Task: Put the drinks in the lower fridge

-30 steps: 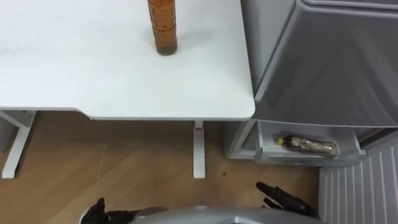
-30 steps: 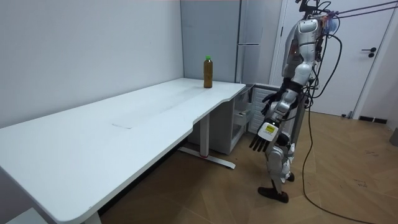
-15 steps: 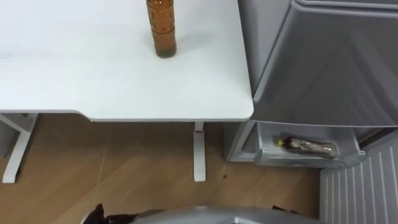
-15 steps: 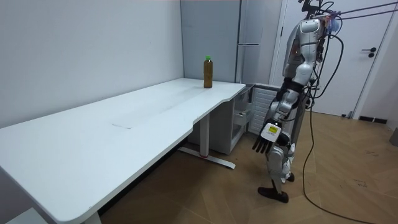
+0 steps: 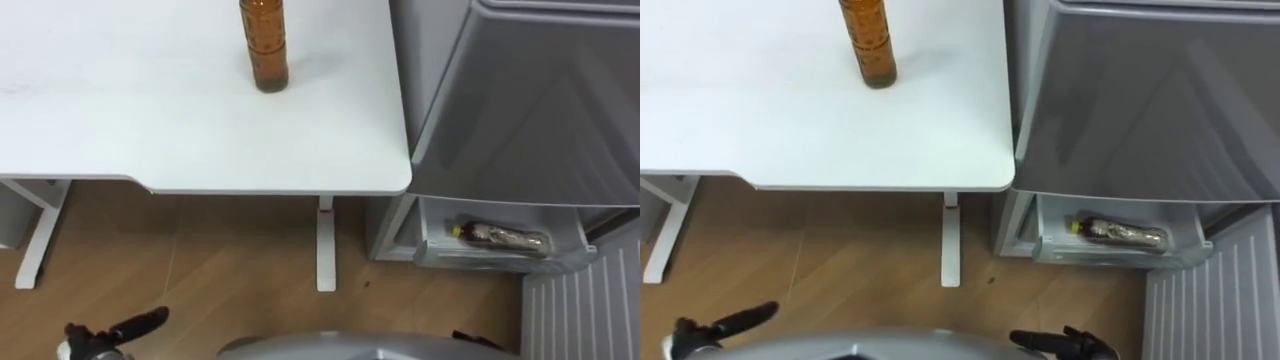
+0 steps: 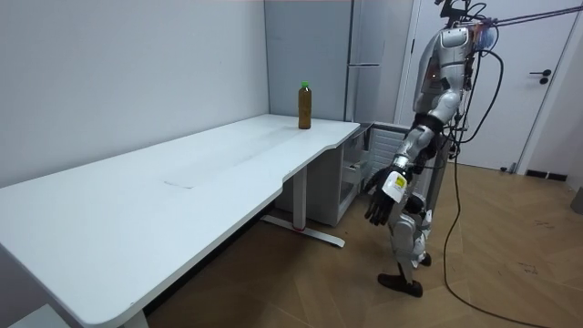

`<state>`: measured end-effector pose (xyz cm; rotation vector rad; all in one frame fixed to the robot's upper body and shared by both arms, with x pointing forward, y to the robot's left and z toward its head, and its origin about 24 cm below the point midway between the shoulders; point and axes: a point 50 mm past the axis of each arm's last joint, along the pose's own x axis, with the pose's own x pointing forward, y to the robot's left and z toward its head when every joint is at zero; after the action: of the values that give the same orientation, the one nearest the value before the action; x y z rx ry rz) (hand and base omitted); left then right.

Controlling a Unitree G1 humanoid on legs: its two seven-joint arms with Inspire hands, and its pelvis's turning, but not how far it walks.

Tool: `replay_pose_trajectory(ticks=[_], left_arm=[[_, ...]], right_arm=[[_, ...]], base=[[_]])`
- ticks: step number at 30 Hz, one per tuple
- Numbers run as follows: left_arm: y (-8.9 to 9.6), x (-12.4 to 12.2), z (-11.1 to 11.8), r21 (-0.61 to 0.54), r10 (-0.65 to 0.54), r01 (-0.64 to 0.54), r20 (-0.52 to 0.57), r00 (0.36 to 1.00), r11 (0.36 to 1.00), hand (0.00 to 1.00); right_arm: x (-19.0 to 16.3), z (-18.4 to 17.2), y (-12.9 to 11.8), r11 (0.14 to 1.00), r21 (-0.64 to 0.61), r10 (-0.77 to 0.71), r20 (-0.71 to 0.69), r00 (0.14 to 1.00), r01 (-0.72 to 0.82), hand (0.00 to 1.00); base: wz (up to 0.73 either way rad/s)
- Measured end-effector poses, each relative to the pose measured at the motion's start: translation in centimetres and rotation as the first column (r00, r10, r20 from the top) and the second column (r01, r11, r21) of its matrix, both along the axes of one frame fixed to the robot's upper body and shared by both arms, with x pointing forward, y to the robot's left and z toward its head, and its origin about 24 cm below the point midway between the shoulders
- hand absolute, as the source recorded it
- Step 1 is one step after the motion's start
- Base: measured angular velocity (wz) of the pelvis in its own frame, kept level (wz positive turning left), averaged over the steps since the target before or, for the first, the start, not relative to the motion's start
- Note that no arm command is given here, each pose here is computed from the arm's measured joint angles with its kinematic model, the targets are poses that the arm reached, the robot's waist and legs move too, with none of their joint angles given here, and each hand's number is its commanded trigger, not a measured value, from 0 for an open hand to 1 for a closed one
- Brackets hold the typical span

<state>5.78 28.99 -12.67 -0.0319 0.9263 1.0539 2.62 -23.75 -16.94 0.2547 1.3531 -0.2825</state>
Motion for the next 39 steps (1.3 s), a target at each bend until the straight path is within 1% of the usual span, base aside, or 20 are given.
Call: replay_pose_trajectory(ticks=[2,3,5,6,8,9,11,15,17,18,20,22,24,27,29,33,35,36,38,39], left_arm=[[0.9,1.2,1.5,0.095,0.039,-0.046,0.071,0.997,0.994,0.00],[1.1,1.6,1.9,0.118,0.046,-0.057,0.090,0.995,0.991,0.00],[1.6,2.8,3.5,0.207,0.058,-0.091,0.160,0.985,0.974,0.00],[1.7,3.1,3.9,0.234,0.051,-0.092,0.175,0.983,0.968,0.00],[1.8,4.7,5.6,0.340,0.004,-0.085,0.230,0.973,0.937,0.00],[1.8,5.0,6.0,0.362,-0.010,-0.082,0.244,0.970,0.928,0.00],[1.7,6.3,7.6,0.417,-0.047,-0.087,0.302,0.952,0.905,0.00],[1.1,8.2,9.8,0.449,-0.112,-0.091,0.406,0.907,0.889,0.00],[0.6,9.2,11.2,0.460,-0.160,-0.084,0.466,0.870,0.884,0.00],[0.5,9.4,11.5,0.463,-0.171,-0.081,0.478,0.862,0.883,0.00],[0.1,10.2,13.0,0.473,-0.214,-0.079,0.534,0.818,0.878,0.00],[-0.2,10.7,13.9,0.480,-0.251,-0.067,0.566,0.785,0.875,0.00],[-0.7,11.4,14.9,0.485,-0.311,-0.023,0.595,0.741,0.874,0.00],[-1.3,12.2,15.3,0.485,-0.363,0.030,0.611,0.704,0.874,0.00],[-2.2,12.9,15.5,0.482,-0.412,0.089,0.621,0.666,0.872,0.00],[-3.3,13.5,15.5,0.478,-0.480,0.185,0.623,0.618,0.859,0.00],[-4.4,13.9,15.4,0.472,-0.526,0.257,0.624,0.579,0.843,0.00],[-4.7,14.0,15.4,0.470,-0.536,0.275,0.624,0.568,0.839,0.00],[-5.8,14.4,15.6,0.470,-0.580,0.340,0.631,0.516,0.814,0.00],[-6.1,14.5,15.7,0.470,-0.590,0.356,0.633,0.502,0.808,0.00]], right_arm=[[0.1,0.1,-0.1,0.999,-0.022,0.035,0.003,0.999,-0.035,0.00],[0.1,0.1,-0.2,0.999,-0.025,0.040,0.002,0.999,-0.040,0.00],[0.1,0.1,-0.3,0.997,-0.042,0.070,0.000,0.998,-0.070,0.00],[0.2,0.1,-0.3,0.996,-0.048,0.079,0.004,0.997,-0.079,0.00],[0.4,0.1,-0.4,0.994,-0.057,0.092,0.020,0.996,-0.090,0.00],[0.4,0.2,-0.4,0.994,-0.058,0.093,0.022,0.995,-0.092,0.00],[0.5,0.2,-0.3,0.994,-0.061,0.096,0.031,0.995,-0.094,0.00],[0.3,0.2,-0.4,0.994,-0.064,0.094,0.029,0.995,-0.092,0.00],[0.4,0.2,-0.4,0.994,-0.065,0.095,0.036,0.995,-0.092,0.00],[0.5,0.2,-0.4,0.993,-0.065,0.096,0.040,0.995,-0.094,0.00],[0.6,0.2,-0.3,0.994,-0.062,0.097,0.047,0.994,-0.094,0.00],[0.8,0.2,-0.3,0.994,-0.055,0.101,0.055,0.993,-0.098,0.00],[1.0,0.2,-0.2,0.994,-0.054,0.101,0.059,0.993,-0.098,0.00],[1.0,0.2,-0.3,0.994,-0.053,0.098,0.067,0.993,-0.095,0.00],[1.0,0.2,-0.3,0.994,-0.050,0.096,0.068,0.993,-0.093,0.00],[1.3,0.2,-0.2,0.993,-0.051,0.108,0.072,0.992,-0.105,0.00],[1.4,0.2,-0.3,0.993,-0.053,0.109,0.078,0.991,-0.106,0.00],[1.4,0.3,-0.3,0.993,-0.053,0.110,0.080,0.991,-0.106,0.00],[1.5,0.3,-0.2,0.993,-0.048,0.112,0.083,0.990,-0.108,0.00],[1.5,0.3,-0.2,0.993,-0.049,0.111,0.084,0.990,-0.108,0.00]], base=[[-0.03],[-0.04],[0.00],[0.00],[0.00],[0.05],[0.12],[0.05],[0.00],[0.00],[0.05],[0.03],[-0.02],[-0.04],[0.00],[-0.02],[0.00],[0.00],[0.00],[-0.06]])
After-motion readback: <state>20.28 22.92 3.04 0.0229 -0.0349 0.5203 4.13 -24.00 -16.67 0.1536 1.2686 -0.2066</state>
